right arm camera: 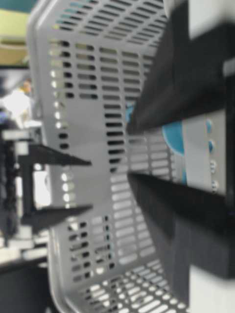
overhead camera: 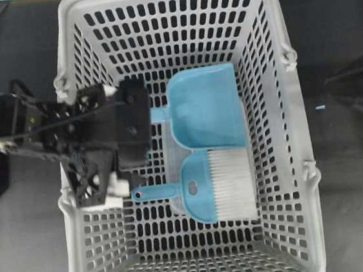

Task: Pick up the hand brush from the shopping basket with the left arm.
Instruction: 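Move the left gripper over the basket toward the blue hand brush, then lower the open left gripper onto the brush's blue back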

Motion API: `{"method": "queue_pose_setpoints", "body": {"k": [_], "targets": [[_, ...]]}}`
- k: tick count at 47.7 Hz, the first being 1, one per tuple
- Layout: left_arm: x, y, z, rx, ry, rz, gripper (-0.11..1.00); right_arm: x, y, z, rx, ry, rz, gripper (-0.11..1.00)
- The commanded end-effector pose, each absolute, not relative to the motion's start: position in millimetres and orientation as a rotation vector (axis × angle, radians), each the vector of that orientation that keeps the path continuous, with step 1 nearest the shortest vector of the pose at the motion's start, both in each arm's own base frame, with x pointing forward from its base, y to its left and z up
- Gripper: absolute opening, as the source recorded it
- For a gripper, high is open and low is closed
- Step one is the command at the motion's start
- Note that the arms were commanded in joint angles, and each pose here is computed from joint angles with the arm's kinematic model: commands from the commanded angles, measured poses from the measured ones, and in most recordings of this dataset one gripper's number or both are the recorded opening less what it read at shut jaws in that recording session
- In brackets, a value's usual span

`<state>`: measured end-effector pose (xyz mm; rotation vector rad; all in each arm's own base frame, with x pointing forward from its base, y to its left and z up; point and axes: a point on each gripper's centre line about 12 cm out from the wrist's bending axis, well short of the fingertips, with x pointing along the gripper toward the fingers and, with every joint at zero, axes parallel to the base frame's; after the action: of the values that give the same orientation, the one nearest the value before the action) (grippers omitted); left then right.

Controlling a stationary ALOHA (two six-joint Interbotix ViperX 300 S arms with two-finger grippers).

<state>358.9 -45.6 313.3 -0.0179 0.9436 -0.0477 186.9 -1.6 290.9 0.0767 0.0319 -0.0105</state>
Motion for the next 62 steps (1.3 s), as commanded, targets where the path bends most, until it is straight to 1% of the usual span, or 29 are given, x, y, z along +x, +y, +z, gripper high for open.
{"method": "queue_pose_setpoints", "body": {"k": [1, 3, 5, 8, 21, 39, 45, 62], "targets": [[367.6, -51.0, 322.1, -0.058, 0.931, -0.035, 0.88, 188.5, -2.0, 300.1, 0.083, 0.009, -0.011, 0.51], [371.5, -52.2, 318.7, -0.080, 0.947, -0.022, 0.91, 188.5, -1.7, 300.1, 0.083, 0.009, -0.010, 0.63], [374.7, -53.2, 314.2, -0.098, 0.964, -0.010, 0.91, 188.5, -2.0, 300.3, 0.083, 0.007, -0.011, 0.72], [379.4, -59.3, 304.1, -0.110, 0.992, -0.007, 0.91, 188.2, -2.0, 300.8, 0.081, 0.004, -0.011, 0.81], [395.4, -82.1, 252.0, -0.082, 1.126, -0.022, 0.91, 188.5, -2.0, 300.2, 0.078, 0.004, -0.011, 0.78], [402.1, -84.8, 206.3, -0.051, 1.244, -0.010, 0.91, 188.2, -2.0, 300.2, 0.081, 0.001, -0.011, 0.78], [402.1, -82.9, 197.6, -0.047, 1.265, -0.005, 0.91, 188.2, -1.7, 301.3, 0.084, -0.008, -0.010, 0.77], [400.7, -75.5, 189.6, -0.022, 1.281, -0.013, 0.91, 188.3, 0.5, 302.0, 0.080, -0.026, 0.003, 0.77]]}}
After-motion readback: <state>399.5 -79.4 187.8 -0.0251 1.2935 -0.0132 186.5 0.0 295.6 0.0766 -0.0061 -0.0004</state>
